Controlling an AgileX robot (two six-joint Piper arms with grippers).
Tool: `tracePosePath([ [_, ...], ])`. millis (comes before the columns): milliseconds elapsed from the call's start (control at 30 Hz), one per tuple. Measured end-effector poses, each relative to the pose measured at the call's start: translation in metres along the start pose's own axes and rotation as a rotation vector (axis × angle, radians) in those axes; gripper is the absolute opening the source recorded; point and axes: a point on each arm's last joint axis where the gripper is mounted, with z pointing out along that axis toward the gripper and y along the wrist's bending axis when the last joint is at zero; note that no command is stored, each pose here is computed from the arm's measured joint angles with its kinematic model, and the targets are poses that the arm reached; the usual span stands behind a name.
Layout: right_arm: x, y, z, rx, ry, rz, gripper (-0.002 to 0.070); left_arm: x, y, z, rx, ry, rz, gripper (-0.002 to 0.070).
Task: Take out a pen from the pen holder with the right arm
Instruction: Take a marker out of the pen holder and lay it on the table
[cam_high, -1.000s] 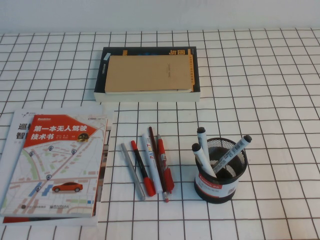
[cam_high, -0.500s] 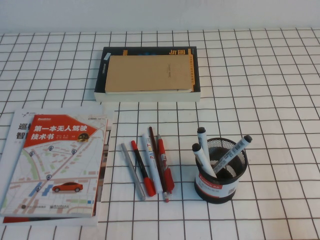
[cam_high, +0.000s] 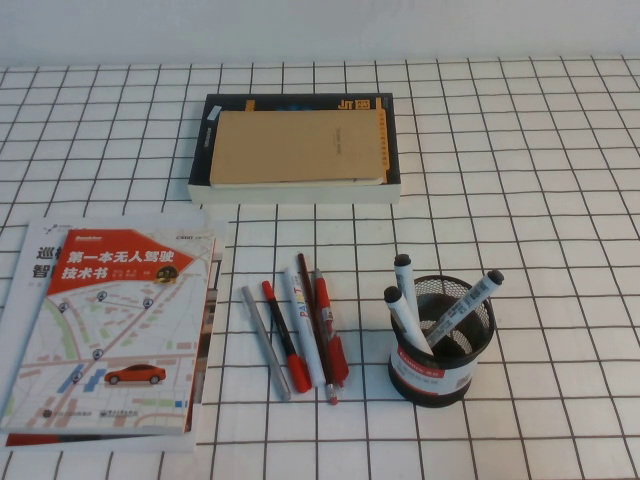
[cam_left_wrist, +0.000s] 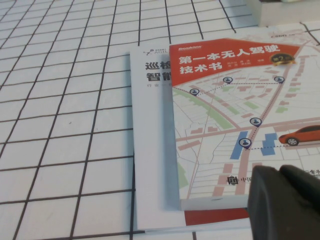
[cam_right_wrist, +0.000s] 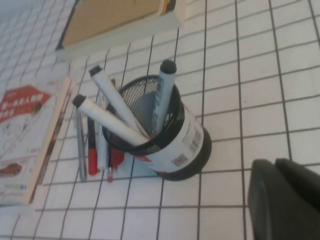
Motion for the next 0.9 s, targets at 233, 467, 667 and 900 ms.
tracePosePath([
  [233, -0.028, 0.007, 0.025, 0.032, 0.187, -0.070, -0.0016, 0.000, 0.000, 0.000, 0.000, 0.000, 0.000, -0.0004],
  [467, -0.045, 0.011, 0.053, -0.019, 0.271, -0.099, -0.0016, 0.000, 0.000, 0.000, 0.000, 0.000, 0.000, -0.0004],
  [667, -0.051, 0.022, 0.072, -0.081, 0.290, -0.137, -0.0016, 0.000, 0.000, 0.000, 0.000, 0.000, 0.000, -0.0004],
  [900, -0.047, 0.052, 0.081, -0.178, 0.199, -0.252, -0.0016, 0.000, 0.000, 0.000, 0.000, 0.000, 0.000, -0.0004],
])
